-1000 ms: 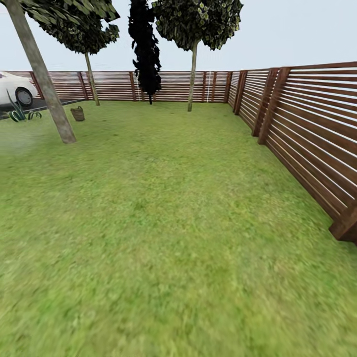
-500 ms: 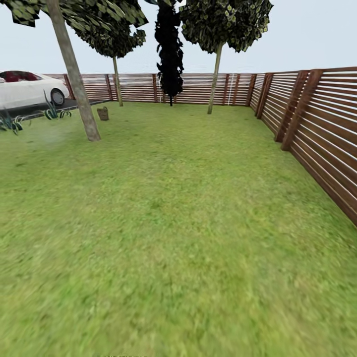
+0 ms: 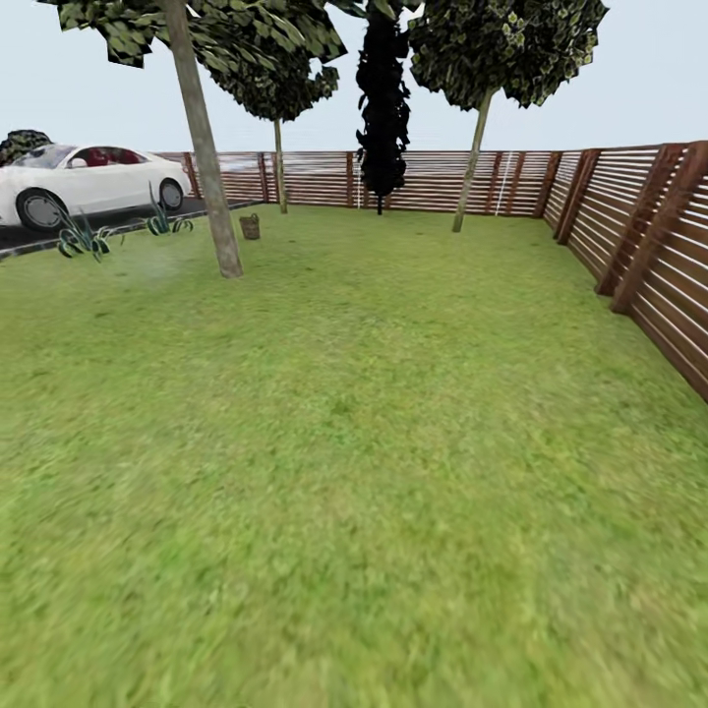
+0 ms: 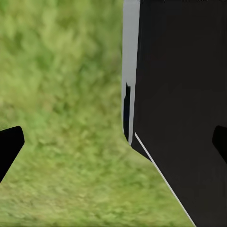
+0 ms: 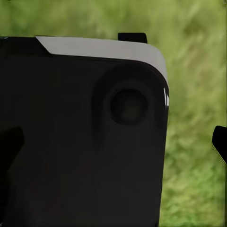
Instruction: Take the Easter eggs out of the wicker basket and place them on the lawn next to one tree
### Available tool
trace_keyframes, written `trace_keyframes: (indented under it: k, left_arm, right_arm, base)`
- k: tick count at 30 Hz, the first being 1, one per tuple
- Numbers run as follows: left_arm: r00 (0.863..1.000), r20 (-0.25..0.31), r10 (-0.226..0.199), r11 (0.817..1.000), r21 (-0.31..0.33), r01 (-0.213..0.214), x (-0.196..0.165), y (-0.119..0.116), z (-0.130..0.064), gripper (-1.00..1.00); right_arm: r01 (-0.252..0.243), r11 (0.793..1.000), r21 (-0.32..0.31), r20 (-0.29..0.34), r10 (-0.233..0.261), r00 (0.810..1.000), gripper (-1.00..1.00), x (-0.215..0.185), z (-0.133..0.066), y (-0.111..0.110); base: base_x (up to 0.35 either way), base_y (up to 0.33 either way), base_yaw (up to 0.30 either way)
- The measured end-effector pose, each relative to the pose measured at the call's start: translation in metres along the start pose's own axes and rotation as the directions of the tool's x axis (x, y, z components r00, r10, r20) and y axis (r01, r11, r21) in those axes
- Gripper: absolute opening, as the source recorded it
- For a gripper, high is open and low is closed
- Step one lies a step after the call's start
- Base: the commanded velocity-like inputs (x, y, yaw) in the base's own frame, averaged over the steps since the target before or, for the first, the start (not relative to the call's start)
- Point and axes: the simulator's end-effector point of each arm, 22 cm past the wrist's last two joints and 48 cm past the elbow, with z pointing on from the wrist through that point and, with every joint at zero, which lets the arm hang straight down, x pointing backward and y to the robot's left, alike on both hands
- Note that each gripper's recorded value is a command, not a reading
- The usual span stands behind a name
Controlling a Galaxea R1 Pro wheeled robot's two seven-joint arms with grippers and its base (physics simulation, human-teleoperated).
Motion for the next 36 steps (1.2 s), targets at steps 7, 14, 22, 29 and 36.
trace_keyframes:
  k: [7,14,22,29,36]
  left_arm:
    - [1.0,0.005,0.0,1.0,0.0,0.0,-0.002,0.0,0.0,1.0]
    - [1.0,0.008,-0.001,1.0,0.0,0.001,-0.0031,0.0,0.0,1.0]
    - [1.0,0.008,-0.001,1.0,0.0,0.001,-0.0032,0.0,0.0,1.0]
    - [1.0,0.008,-0.001,1.0,0.0,0.001,-0.0029,0.0,0.0,1.0]
    - [1.0,0.005,0.0,1.0,0.0,0.0,-0.0019,0.0,0.0,1.0]
  right_arm:
    - [0.0,1.0,-0.001,0.005,0.0,1.0,1.0,-0.002,-0.0002,0.001]
    - [0.0,1.0,0.0,0.007,0.0,1.0,1.0,-0.003,-0.0003,0.0002]
    - [0.001,1.0,0.0,0.007,-0.001,1.0,1.0,-0.003,-0.0004,-0.0004]
    - [0.001,1.0,0.0,0.006,-0.001,1.0,1.0,-0.0027,-0.0003,-0.0001]
    - [0.001,1.0,-0.001,0.003,-0.001,1.0,1.0,-0.0016,-0.0002,0.0011]
  base:
    - [0.0,0.0,0.26]
    - [0.0,0.0,0.278]
    - [0.0,0.0,0.291]
    - [0.0,0.0,0.291]
    - [0.0,0.0,0.291]
